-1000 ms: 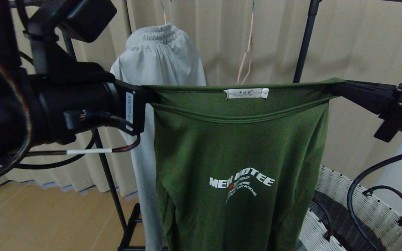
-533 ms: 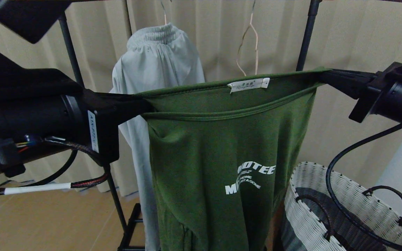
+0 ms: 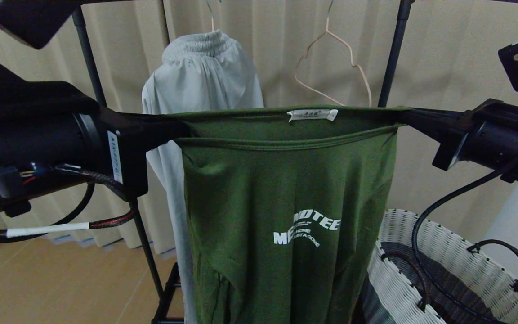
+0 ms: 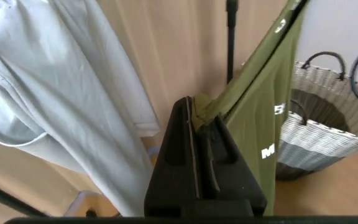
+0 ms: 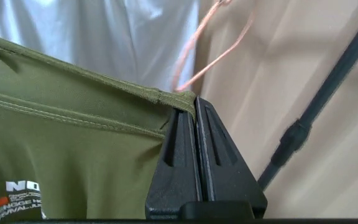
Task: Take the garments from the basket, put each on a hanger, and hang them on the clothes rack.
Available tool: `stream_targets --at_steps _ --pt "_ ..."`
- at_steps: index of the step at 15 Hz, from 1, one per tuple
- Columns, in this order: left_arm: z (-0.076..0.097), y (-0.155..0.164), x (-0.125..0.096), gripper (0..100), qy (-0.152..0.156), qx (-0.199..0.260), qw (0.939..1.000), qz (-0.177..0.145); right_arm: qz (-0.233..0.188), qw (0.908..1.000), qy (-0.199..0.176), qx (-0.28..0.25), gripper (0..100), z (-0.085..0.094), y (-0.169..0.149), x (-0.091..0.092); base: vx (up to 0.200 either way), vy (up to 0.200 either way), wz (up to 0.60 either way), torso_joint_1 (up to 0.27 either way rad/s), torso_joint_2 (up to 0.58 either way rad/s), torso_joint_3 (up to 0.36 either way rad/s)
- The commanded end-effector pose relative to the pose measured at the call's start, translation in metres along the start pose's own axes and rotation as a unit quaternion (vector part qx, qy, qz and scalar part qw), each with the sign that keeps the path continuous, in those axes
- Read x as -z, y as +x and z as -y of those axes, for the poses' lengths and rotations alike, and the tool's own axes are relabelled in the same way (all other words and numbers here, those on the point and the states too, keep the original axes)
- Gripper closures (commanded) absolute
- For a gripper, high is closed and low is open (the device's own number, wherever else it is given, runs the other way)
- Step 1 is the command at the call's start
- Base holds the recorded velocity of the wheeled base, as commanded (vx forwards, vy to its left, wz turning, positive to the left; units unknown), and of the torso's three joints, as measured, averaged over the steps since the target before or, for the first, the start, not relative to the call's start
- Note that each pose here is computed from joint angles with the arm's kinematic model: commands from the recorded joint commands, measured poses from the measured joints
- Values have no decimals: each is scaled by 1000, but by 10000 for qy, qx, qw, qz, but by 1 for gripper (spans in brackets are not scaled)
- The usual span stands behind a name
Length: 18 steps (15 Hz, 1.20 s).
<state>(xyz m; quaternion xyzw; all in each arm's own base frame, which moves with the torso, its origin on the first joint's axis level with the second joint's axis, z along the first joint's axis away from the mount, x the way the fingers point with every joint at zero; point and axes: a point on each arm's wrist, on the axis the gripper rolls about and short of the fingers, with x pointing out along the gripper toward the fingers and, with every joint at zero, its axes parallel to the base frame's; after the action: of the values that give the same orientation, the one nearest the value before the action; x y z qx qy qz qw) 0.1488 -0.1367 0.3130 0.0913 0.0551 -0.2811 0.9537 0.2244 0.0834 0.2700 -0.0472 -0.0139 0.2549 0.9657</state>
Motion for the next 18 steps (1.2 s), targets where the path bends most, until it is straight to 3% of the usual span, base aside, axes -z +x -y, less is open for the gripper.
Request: stream_targets --at_steps 1,7,8,13,15,18 --pt "-7 9 3 100 -10 -215 9997 -111 -67 10000 10 -3 100 -1 -3 4 0 0 0 0 0 0" --pt "-12 12 4 100 -6 -345 9994 -101 -66 10000 10 -10 100 -3 -9 5 0 0 0 0 0 0" --pt "-12 13 4 100 2 -352 9993 -110 -88 10000 14 -13 0 -3 -12 7 0 0 0 0 0 0" --pt "-28 23 6 100 -51 -760 9971 -73 -31 10000 13 -53 0 -6 -20 7 0 0 0 0 0 0" --pt "-38 30 5 100 14 -1276 9918 37 -73 9998 136 -103 0 -9 -32 13 0 0 0 0 0 0" --pt "-45 36 8 100 -12 -1518 9884 73 83 9984 411 -368 0 -21 -46 7 0 0 0 0 0 0"
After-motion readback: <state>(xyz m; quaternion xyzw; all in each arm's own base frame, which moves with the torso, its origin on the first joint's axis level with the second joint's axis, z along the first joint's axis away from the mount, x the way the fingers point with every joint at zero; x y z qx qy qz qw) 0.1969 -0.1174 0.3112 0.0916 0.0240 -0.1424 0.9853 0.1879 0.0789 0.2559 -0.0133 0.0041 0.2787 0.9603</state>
